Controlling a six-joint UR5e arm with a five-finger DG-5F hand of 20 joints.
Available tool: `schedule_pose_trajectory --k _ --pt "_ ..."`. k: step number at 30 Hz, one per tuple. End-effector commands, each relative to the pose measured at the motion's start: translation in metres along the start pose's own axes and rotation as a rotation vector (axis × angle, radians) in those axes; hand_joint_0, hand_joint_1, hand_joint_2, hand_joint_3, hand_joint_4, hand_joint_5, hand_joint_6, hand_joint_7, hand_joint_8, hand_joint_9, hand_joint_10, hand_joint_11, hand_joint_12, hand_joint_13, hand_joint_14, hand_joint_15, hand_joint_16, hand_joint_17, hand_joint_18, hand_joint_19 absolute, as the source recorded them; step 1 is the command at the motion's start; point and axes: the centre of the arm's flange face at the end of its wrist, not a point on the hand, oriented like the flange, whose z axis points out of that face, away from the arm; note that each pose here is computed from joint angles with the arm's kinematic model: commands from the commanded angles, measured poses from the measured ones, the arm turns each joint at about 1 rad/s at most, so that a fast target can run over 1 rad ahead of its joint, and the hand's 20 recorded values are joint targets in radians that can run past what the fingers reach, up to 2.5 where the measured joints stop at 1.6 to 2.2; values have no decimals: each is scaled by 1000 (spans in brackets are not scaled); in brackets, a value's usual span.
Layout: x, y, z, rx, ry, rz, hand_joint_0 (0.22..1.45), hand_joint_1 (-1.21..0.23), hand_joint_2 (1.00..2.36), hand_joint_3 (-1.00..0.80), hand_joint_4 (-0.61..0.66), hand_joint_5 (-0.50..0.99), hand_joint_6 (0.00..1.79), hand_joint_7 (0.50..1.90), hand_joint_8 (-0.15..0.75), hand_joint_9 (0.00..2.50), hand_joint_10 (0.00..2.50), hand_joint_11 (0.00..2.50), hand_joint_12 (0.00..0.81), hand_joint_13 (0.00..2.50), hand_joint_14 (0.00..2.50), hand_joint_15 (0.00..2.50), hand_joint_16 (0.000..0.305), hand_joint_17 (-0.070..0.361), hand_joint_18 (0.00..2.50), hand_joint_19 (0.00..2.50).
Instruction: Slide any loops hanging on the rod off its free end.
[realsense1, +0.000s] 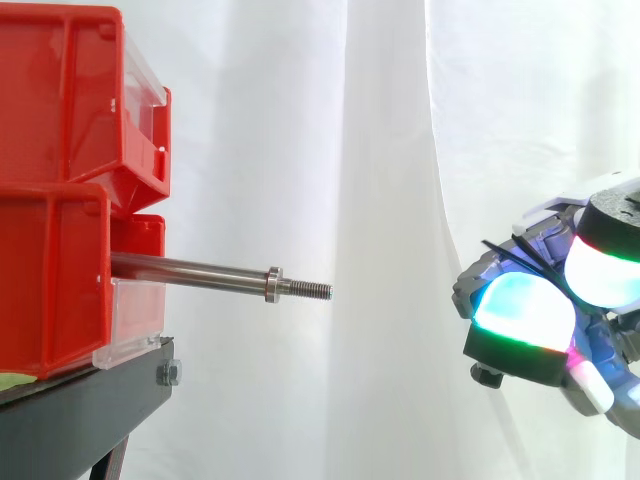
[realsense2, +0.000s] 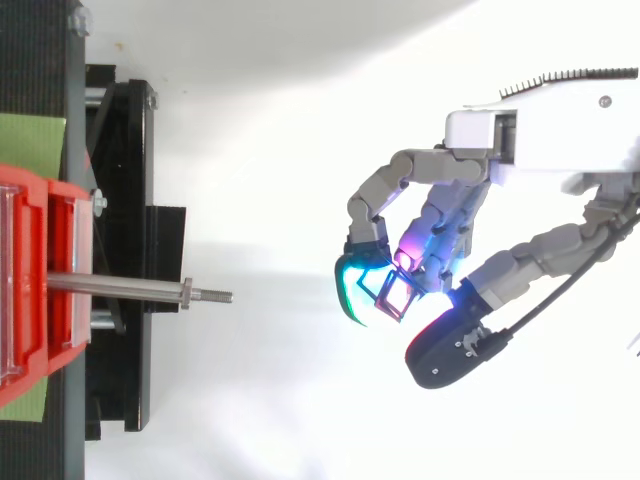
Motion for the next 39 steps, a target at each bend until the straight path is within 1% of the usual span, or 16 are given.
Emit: schedule_pose_trajectory --k 1,6,12,19,22,23,27,28,30,33,39 --pt "0 1 -2 6 1 1 671 -869 1000 -500 80 -191 885 937 281 983 16 453 242 1198 14 363 40 90 1133 501" --pt "0 -1 -3 16 5 0 639 -895 1000 -500 105 -191 881 945 277 982 14 466 244 1205 14 375 40 91 1132 502" --pt "0 1 -3 13 4 2 599 -923 1000 -500 107 -195 872 941 280 986 14 458 253 1226 15 386 41 91 1138 508" --pt "-1 2 -4 12 -1 0 574 -910 1000 -500 129 -196 866 922 281 980 14 459 253 1214 14 382 42 94 1143 499" --pt "-1 2 -5 15 -3 0 569 -871 1000 -500 127 -195 864 905 279 978 16 464 251 1210 14 373 41 93 1140 509" --pt "-1 2 -5 16 -3 2 567 -822 1000 -500 131 -194 862 903 281 982 14 459 249 1210 14 375 42 94 1140 506" --pt "-1 2 -5 18 -3 0 564 -725 1000 -500 135 -189 852 925 283 995 14 454 245 1205 14 368 42 94 1137 514" --pt "-1 1 -5 19 -2 0 564 -719 1000 -500 135 -188 851 914 285 995 14 457 246 1203 14 371 42 95 1137 510" --pt "-1 2 -5 18 -3 0 571 -656 1000 -500 136 -188 849 923 283 998 14 452 245 1199 15 368 42 93 1135 521" --pt "-1 2 -5 18 -3 0 597 -616 1000 -500 127 -184 844 939 281 1004 16 453 242 1196 14 372 41 92 1124 527" --pt "-1 2 -5 22 -2 1 614 -612 1000 -500 98 -183 857 967 282 1006 14 444 243 1192 14 367 41 93 1121 528"
